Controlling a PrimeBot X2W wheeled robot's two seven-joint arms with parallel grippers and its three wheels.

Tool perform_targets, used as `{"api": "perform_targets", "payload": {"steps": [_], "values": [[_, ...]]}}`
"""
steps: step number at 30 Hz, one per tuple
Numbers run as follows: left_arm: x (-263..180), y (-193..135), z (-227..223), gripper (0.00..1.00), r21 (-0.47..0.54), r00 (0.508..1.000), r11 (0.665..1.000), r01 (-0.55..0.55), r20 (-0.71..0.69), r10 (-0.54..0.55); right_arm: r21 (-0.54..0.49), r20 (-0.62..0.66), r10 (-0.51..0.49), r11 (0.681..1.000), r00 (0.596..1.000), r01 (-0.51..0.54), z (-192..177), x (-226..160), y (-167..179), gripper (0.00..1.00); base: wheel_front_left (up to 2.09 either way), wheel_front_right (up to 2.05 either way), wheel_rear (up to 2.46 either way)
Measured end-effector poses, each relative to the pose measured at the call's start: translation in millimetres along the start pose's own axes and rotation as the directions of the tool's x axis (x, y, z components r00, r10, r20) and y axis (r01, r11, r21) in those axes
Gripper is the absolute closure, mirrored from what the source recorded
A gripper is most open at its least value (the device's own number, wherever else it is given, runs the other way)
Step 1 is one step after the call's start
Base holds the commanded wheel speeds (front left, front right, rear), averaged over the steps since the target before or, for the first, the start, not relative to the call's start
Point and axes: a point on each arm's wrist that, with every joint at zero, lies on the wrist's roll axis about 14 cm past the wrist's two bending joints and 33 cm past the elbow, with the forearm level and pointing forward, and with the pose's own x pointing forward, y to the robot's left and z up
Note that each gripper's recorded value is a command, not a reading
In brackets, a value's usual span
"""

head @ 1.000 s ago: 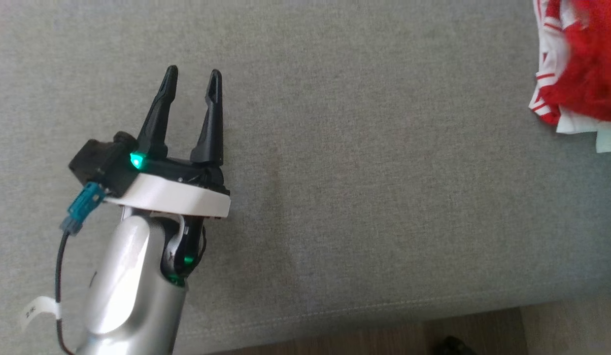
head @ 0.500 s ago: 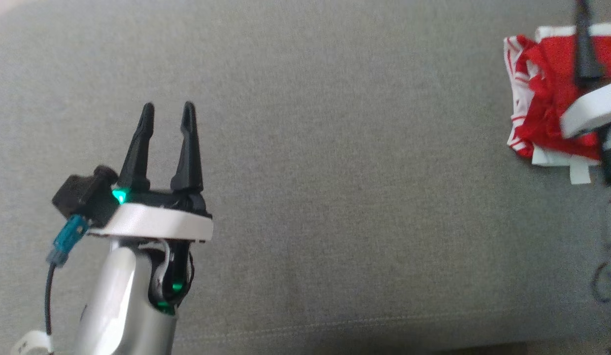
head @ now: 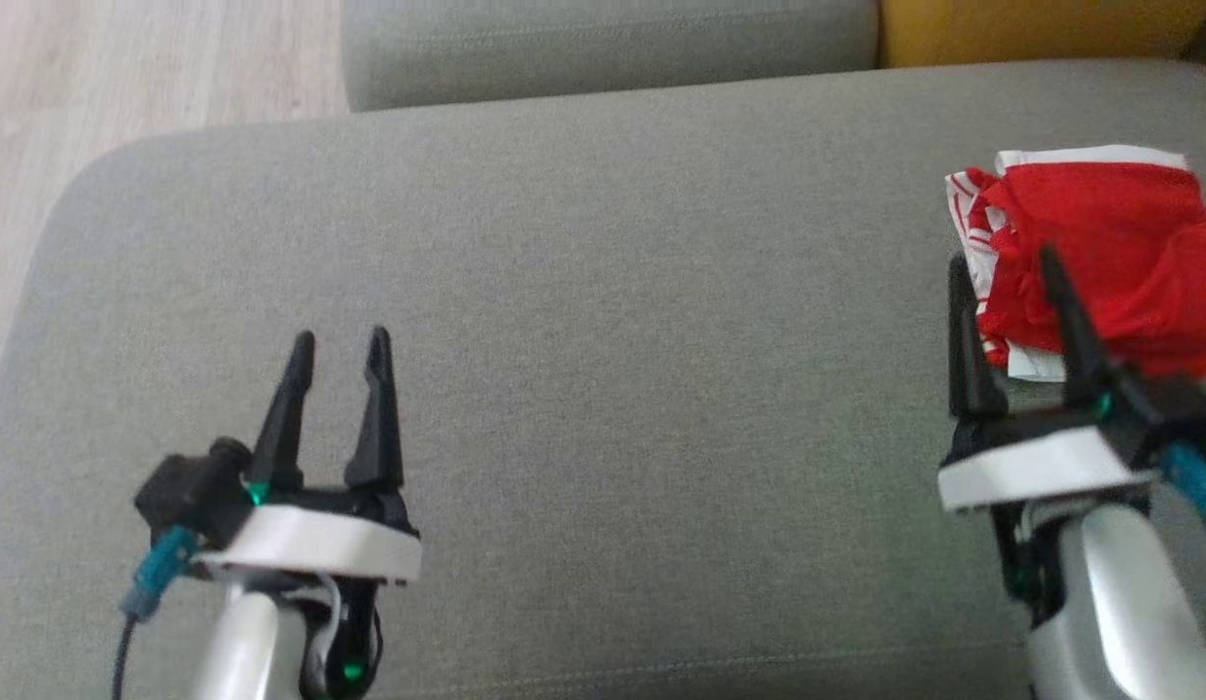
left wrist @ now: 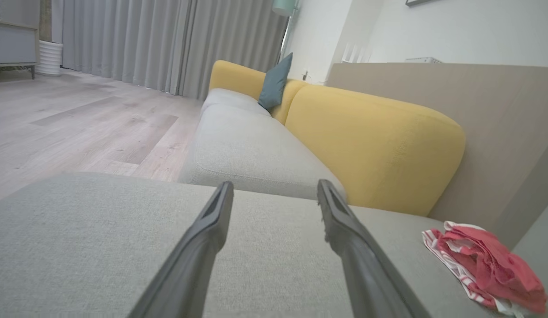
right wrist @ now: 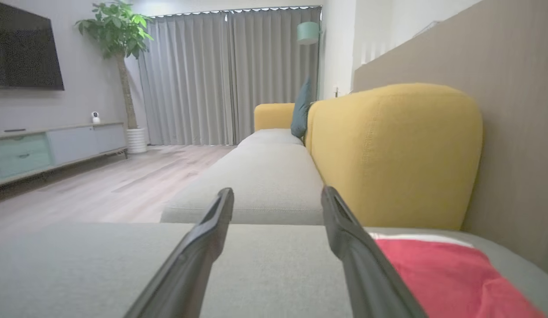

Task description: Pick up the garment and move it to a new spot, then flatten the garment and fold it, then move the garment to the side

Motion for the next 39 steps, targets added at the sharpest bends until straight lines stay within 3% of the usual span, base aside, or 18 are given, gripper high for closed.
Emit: {"api": "perform_targets", "payload": {"steps": [5,17,26,39], "values": [[-11.2,-6.9,-5.7,0.00,0.027,0.999,0.999,0.024,-0.022,-0.024,0.104,-0.013,-0.026,0.994,1.000,0.028,-10.9,-18.1,-0.1,0.00,0.00,0.00,0.00],[-14.0,-5.5,0.1,0.00,0.029,1.000,0.999,0.012,-0.005,-0.012,0.127,-0.034,-0.024,0.992,0.999,0.028,-20.4,-26.5,3.4,0.00,0.00,0.00,0.00],[-12.3,5.1,6.3,0.00,-0.022,0.999,0.999,-0.029,0.016,0.029,0.139,-0.035,-0.020,0.990,0.999,0.025,-21.7,-25.2,5.3,0.00,0.00,0.00,0.00],[-13.5,1.3,4.7,0.00,-0.032,1.000,0.999,0.001,0.011,0.000,0.141,-0.035,-0.013,0.990,0.999,0.018,-22.1,-24.9,7.9,0.00,0.00,0.00,0.00]]}}
